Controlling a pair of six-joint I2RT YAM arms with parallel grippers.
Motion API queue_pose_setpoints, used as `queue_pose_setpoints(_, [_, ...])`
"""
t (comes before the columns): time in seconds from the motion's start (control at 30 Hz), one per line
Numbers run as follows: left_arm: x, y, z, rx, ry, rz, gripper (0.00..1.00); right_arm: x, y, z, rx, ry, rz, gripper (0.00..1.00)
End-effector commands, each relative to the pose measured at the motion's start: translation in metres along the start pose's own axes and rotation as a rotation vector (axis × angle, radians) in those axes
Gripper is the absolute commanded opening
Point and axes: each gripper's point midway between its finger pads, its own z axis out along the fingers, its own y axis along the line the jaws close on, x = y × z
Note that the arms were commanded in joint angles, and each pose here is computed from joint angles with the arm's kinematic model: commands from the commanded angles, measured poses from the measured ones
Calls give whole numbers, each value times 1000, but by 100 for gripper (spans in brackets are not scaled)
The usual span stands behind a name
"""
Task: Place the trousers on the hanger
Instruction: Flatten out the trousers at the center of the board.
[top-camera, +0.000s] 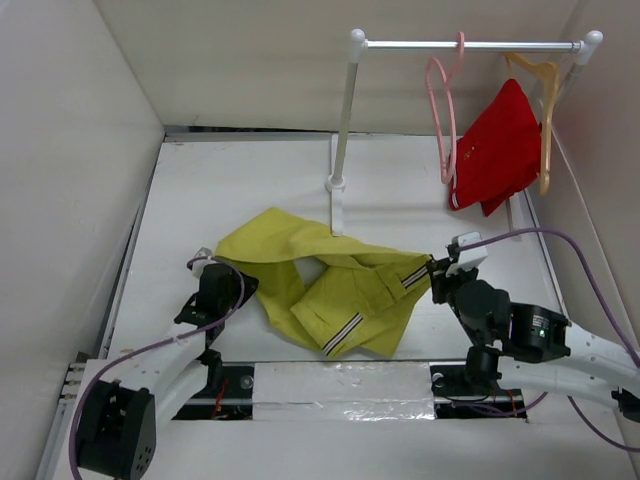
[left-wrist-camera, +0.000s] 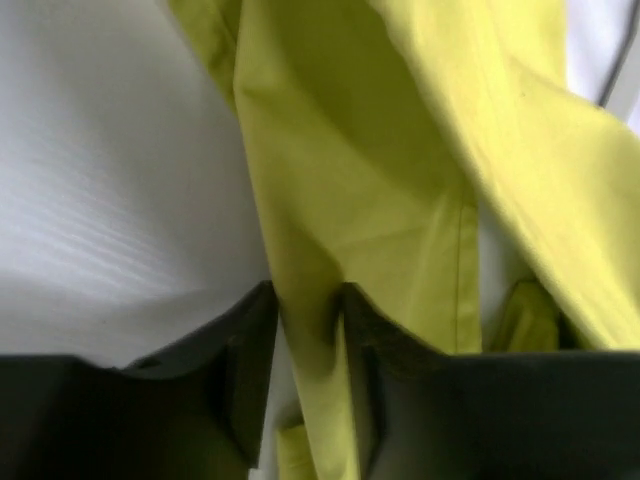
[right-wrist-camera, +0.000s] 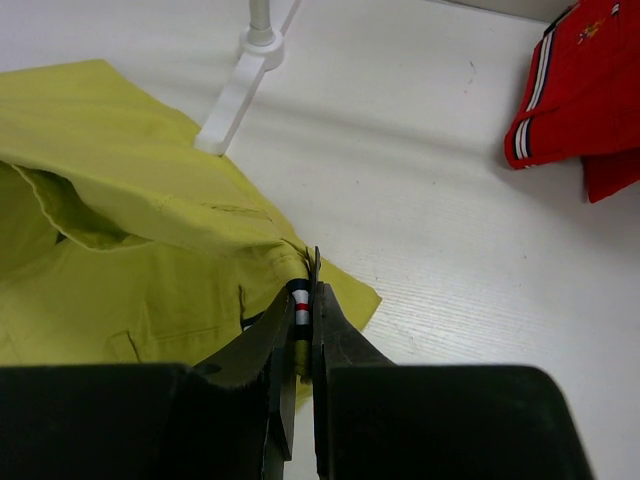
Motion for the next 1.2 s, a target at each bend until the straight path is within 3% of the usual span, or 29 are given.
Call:
queue_pose_setpoints(0.0, [-14, -30, 7, 80, -31, 21, 26, -40, -3, -3, 18, -92, 72, 0])
queue_pose_setpoints(0.03, [-25, -44, 5, 102, -55, 22, 9, -42, -2, -3, 15, -91, 65, 0])
queue_pose_setpoints(0.1, [-46, -56, 0, 87, -116, 34, 0, -48, -1, -4, -3, -97, 39, 0])
queue_pose_setpoints(0.23, [-132, -120, -46, 152, -360, 37, 0, -82, 5, -17, -99, -128, 1, 0])
queue_pose_setpoints(0.33, [-181, -136, -84, 151, -505, 8, 0, -103, 25, -30, -258, -148, -51, 0])
queue_pose_setpoints(0.43, [-214, -155, -122, 196, -603, -23, 0, -140, 54, -53, -470, -189, -137, 0])
queue_pose_setpoints(0.47, [-222, -160, -133, 206, -627, -25, 0, -176, 55, -72, -539, -254, -124, 0])
queue_pose_setpoints(0.5, [-231, -159, -145, 187, -662, -23, 0, -178, 79, -83, -674, -229, -172, 0])
queue_pose_setpoints(0.53, [-245, -170, -168, 204, -707, -16, 0, -214, 84, -115, -813, -313, -146, 0])
queue_pose_setpoints(0.57, [-253, -175, -180, 216, -740, -30, 0, -209, 89, -111, -815, -288, -160, 0])
queue_pose_setpoints(0.6, [-261, -176, -191, 199, -778, -14, 0, -236, 89, -139, -916, -358, -123, 0])
queue_pose_setpoints(0.67, [-276, -187, -214, 215, -833, -1, 0, -255, 81, -156, -950, -406, -73, 0])
queue_pose_setpoints(0.77, [-285, -193, -205, 192, -853, 35, 0, -245, 41, -132, -721, -393, 16, 0])
queue_pose_setpoints(0.8, [-283, -195, -185, 175, -822, 64, 0, -236, 13, -108, -512, -367, 64, 0])
queue_pose_setpoints(0.87, [-280, -197, -157, 146, -781, 97, 0, -189, -2, -77, -329, -277, 74, 0])
queue_pose_setpoints(0.9, [-274, -200, -123, 122, -711, 133, 0, -175, -25, -64, -171, -247, 88, 0])
queue_pose_setpoints(0.97, [-271, -215, -94, 141, -644, 174, 6, -148, -35, -51, -48, -191, 97, 0])
queue_pose_setpoints(1.0, [-253, -216, -55, 115, -545, 214, 11, -142, -45, -49, 17, -178, 90, 0])
queue_pose_setpoints(1.03, [-241, -226, -43, 124, -505, 240, 21, -141, -49, -49, 36, -178, 97, 0])
queue_pose_setpoints(1.1, [-217, -213, -7, 58, -406, 276, 27, -143, -52, -48, 47, -195, 105, 0])
queue_pose_setpoints(1.17, [-198, -190, 9, 20, -360, 289, 50, -143, -52, -47, 53, -199, 90, 0])
